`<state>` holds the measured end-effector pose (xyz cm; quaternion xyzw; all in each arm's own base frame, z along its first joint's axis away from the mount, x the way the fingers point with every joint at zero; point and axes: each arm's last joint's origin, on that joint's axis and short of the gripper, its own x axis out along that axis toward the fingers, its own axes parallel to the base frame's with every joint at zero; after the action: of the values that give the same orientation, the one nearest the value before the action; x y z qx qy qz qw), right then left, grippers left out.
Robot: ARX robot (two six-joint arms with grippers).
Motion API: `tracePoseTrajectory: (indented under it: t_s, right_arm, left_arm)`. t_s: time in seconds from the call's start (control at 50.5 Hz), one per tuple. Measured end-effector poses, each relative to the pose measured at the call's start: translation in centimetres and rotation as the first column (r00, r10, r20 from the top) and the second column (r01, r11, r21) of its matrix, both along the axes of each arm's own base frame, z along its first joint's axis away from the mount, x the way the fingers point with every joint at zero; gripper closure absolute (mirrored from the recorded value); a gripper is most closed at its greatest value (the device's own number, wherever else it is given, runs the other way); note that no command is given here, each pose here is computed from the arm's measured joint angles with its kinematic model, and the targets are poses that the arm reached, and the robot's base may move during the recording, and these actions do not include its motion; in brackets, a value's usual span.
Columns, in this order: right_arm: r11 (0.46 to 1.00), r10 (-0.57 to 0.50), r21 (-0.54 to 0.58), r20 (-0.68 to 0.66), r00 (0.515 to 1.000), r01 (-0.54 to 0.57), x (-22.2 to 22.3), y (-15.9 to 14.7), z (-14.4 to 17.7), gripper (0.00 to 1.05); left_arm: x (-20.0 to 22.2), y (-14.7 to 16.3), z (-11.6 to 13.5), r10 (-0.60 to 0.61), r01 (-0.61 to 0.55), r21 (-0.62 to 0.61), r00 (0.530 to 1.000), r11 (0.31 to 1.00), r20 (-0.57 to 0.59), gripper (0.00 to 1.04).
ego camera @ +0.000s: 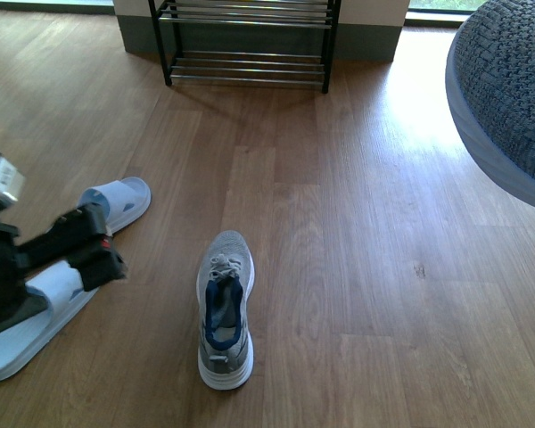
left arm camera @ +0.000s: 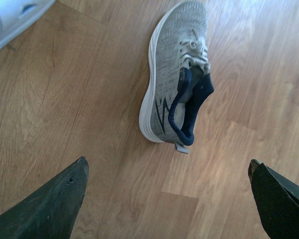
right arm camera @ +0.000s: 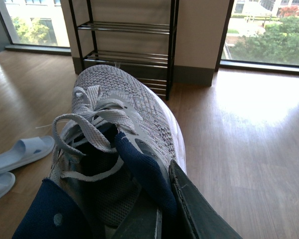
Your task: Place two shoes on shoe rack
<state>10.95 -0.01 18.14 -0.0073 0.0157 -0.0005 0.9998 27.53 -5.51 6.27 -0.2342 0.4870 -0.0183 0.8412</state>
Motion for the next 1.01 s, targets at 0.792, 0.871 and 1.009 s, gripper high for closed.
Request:
tracePoseTrajectory:
  t_s: [0.792, 0.871, 1.009]
  right_arm:
    - [1.000, 0.000, 0.000, 0.000, 1.000, 0.000, 0.0, 0.0, 0.0, 1.03]
    - [1.000, 0.000, 0.000, 0.000, 1.000, 0.000, 0.0, 0.0, 0.0, 1.03]
    - [1.000, 0.000, 0.000, 0.000, 1.000, 0.000, 0.0, 0.0, 0.0, 1.03]
  left_arm:
    - [10.9, -5.8, -14.6, -0.282, 0.296, 0.033, 0.932, 0.954, -0.229, 0.09]
    - [11.2, -5.9, -15.7, -0.290, 0.306, 0.032, 0.927, 0.952, -0.239, 0.09]
    - [12.2, -6.6, -17.6, -0.304, 0.325, 0.043, 0.919, 0.945, -0.253, 0.09]
